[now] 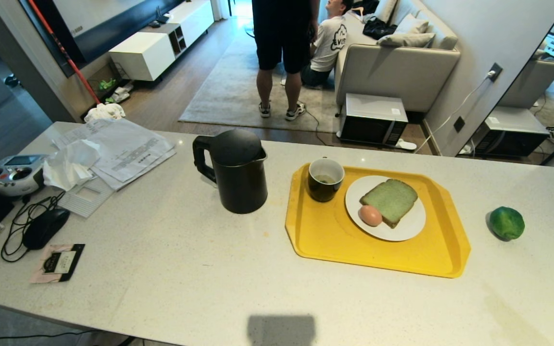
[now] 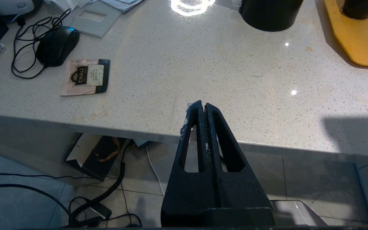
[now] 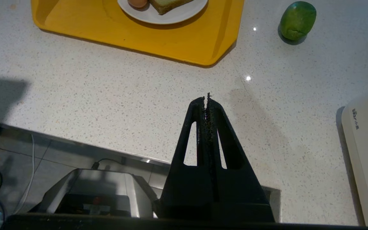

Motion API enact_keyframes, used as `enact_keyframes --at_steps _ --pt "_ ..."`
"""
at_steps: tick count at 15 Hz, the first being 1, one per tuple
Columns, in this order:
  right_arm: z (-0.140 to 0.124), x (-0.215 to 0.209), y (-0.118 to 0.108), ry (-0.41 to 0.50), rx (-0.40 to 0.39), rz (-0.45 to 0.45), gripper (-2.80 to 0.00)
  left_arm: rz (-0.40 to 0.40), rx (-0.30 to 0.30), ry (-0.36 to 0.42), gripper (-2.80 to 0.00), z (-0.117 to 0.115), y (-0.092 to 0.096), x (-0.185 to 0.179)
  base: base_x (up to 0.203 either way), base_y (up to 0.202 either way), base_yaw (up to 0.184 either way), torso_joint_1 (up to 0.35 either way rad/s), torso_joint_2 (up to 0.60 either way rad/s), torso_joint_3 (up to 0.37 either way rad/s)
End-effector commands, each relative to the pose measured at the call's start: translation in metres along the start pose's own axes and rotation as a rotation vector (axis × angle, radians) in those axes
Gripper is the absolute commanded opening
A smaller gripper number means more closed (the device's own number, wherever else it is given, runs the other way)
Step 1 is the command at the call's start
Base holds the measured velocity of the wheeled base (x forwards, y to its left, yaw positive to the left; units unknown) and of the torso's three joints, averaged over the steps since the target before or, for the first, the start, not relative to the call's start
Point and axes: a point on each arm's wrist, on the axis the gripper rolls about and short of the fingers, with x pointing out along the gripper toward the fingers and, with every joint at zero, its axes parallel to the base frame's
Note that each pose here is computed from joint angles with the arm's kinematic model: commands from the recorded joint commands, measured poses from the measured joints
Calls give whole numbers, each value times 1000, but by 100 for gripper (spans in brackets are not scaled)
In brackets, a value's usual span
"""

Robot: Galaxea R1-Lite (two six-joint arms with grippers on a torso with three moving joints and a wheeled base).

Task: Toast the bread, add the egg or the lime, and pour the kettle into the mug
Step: Pick up the kettle

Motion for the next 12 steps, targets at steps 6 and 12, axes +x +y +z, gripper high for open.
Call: enact_keyframes --at_steps 6,12 --pt "0 0 0 3 4 -2 -280 0 0 1 -280 0 0 0 0 0 0 0 0 0" --pt "0 0 0 3 4 -2 -280 0 0 1 -280 0 0 0 0 0 0 0 0 0"
